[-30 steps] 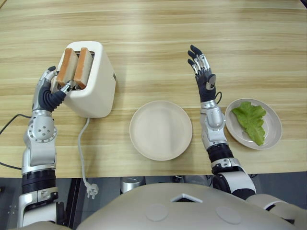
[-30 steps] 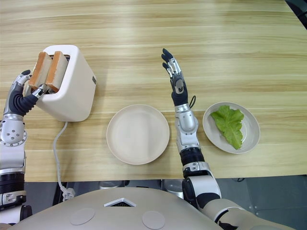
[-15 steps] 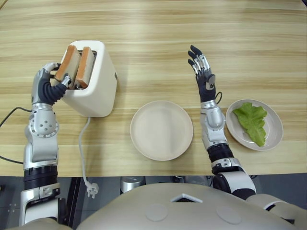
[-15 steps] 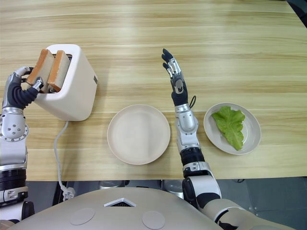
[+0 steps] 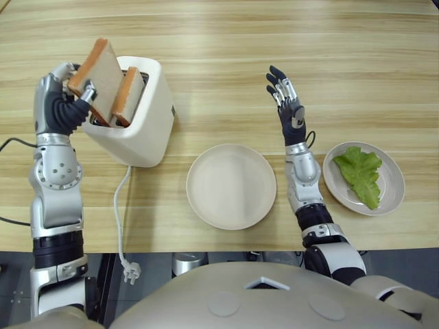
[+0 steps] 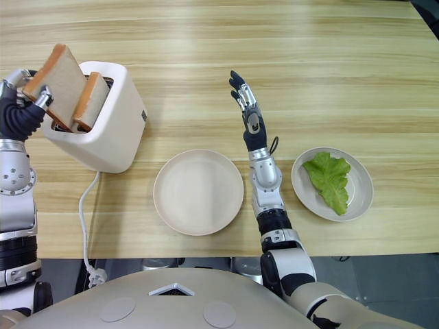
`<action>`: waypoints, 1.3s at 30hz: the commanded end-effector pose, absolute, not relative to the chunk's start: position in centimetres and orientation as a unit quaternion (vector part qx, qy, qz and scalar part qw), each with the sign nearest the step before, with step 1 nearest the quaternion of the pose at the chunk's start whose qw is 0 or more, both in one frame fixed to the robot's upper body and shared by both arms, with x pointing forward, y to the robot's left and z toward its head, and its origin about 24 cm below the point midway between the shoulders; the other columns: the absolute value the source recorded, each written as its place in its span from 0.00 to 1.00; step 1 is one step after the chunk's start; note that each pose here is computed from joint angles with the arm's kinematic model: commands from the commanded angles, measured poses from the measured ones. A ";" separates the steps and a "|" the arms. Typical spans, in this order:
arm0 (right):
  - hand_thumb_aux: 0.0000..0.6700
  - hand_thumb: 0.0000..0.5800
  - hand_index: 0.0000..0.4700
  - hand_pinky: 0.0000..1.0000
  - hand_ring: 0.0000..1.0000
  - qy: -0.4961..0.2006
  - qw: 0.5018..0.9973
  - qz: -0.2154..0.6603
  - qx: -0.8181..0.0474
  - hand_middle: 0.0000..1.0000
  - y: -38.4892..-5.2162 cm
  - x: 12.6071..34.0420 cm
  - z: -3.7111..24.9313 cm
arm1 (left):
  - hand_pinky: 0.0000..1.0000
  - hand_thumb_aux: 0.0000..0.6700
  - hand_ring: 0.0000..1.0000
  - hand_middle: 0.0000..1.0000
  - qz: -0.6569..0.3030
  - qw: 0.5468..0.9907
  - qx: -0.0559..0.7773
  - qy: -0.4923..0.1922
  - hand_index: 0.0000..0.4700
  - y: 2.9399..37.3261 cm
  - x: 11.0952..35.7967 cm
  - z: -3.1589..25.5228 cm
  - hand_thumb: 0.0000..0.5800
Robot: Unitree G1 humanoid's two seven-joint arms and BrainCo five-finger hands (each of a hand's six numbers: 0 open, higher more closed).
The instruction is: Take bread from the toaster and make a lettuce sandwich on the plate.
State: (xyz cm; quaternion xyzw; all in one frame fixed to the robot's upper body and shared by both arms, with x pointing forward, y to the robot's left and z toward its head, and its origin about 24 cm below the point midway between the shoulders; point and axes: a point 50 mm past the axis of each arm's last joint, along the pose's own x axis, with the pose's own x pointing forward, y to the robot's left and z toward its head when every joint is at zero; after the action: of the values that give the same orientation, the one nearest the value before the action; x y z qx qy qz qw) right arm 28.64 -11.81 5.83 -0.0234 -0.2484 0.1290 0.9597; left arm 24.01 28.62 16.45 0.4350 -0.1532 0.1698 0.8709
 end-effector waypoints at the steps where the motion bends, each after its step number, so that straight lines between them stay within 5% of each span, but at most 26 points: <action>1: 0.00 0.00 0.00 0.00 0.00 -0.242 0.962 0.127 -0.026 0.00 -11.8 28.7 5.5 | 1.00 1.00 1.00 1.00 0.223 0.836 0.452 -0.217 0.98 29.4 23.2 20.5 1.00; 6: 0.00 0.00 0.00 0.00 0.00 -0.244 0.961 0.126 -0.027 0.00 -11.8 28.8 5.5 | 1.00 1.00 1.00 1.00 0.267 0.804 0.462 -0.262 0.98 30.2 22.1 23.4 1.00; 12: 0.00 0.00 0.00 0.00 0.00 -0.267 0.958 0.098 -0.038 0.00 -13.0 29.2 6.4 | 1.00 1.00 1.00 1.00 0.135 0.856 0.395 -0.305 0.98 25.2 22.5 22.5 1.00; 17: 0.00 0.00 0.00 0.00 0.00 -0.317 0.945 0.026 -0.069 0.00 -17.1 29.7 9.2 | 1.00 1.00 1.00 1.00 -0.115 0.921 0.269 -0.257 0.98 18.6 22.9 18.5 1.00; 22: 0.00 0.00 0.00 0.00 0.00 -0.326 0.935 -0.030 -0.137 0.00 -22.2 29.5 10.9 | 1.00 1.00 1.00 1.00 -0.282 0.928 0.188 -0.156 0.98 15.0 23.0 13.7 1.00; 30: 0.00 0.00 0.00 0.00 0.00 -0.264 0.926 -0.056 -0.265 0.00 -29.9 26.9 10.9 | 1.00 1.00 1.00 1.00 -0.307 0.924 0.230 -0.009 0.98 14.0 22.6 5.1 1.00; 39: 0.00 0.00 0.00 0.00 0.00 -0.249 0.917 -0.050 -0.307 0.00 -30.9 26.4 11.2 | 1.00 1.00 1.00 1.00 -0.306 0.906 0.290 0.041 0.98 13.8 20.6 1.4 1.00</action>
State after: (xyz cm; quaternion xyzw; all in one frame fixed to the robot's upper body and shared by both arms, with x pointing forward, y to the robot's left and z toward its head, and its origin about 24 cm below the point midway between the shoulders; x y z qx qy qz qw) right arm 26.23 -31.19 11.10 -0.3007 -0.2482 -0.0579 0.9190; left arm 20.98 13.96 2.06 0.2818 0.0313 -0.2998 0.9109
